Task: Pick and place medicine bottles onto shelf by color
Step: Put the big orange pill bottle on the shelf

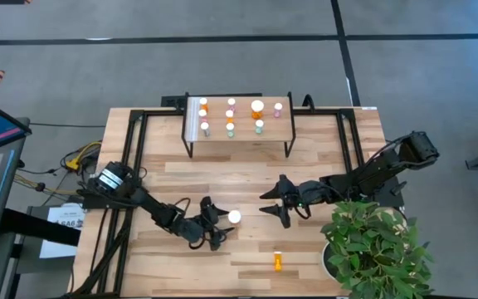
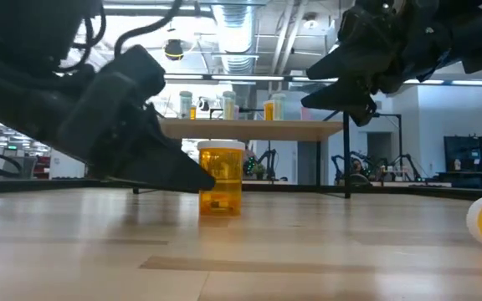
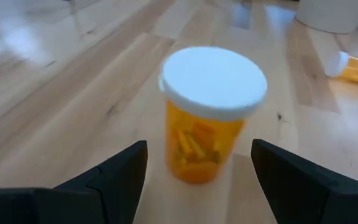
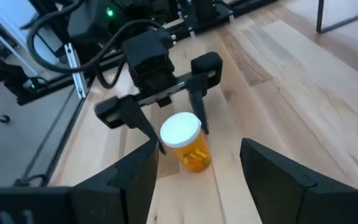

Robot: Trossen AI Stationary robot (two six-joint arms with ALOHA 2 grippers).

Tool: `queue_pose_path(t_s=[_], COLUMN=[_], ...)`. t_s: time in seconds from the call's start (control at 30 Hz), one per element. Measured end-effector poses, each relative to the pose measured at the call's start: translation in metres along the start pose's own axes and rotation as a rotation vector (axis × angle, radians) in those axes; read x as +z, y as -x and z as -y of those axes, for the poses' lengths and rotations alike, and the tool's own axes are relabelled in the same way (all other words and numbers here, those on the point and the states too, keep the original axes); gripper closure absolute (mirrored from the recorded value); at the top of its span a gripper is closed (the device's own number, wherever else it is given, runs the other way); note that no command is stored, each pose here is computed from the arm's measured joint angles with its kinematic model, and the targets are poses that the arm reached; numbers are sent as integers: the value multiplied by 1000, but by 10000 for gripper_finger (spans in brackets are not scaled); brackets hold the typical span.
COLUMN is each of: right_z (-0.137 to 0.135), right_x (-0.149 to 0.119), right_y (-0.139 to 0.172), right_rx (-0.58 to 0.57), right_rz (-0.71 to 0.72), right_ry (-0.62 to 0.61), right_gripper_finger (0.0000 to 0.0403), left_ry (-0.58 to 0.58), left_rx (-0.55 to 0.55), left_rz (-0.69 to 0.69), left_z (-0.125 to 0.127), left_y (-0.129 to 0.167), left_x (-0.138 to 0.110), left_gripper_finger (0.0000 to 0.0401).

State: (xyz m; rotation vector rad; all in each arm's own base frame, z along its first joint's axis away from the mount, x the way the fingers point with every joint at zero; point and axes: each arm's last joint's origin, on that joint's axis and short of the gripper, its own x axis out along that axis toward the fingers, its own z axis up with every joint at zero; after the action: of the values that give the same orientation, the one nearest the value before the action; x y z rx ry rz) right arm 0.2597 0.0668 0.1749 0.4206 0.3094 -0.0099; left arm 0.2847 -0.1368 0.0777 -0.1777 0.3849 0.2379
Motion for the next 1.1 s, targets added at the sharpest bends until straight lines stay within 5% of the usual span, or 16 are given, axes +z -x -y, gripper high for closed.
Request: queue_pose_path(t_s=[0.27,0.57,0.7,1.1], right_z=[4,10,9,15], right_x=[2,-2,-4,-26], right_y=[-1,-6,-14,-39], right_rx=[-13,-43,-42,-40], right_rz=[11,-10,-30,-143], right_ry=[-34,27,38,15], right_gripper_finger=[135,11,29,23], left_ry=[22,5,-15,-19], left_rx=[18,3,-30,-28], left_rz=[-2,-12,-15,110], left_z=[-7,-7,-4,-20], left_y=[-6,-6,0,98], left_x=[4,4,14,24], left_gripper_finger=[126,126,126,126])
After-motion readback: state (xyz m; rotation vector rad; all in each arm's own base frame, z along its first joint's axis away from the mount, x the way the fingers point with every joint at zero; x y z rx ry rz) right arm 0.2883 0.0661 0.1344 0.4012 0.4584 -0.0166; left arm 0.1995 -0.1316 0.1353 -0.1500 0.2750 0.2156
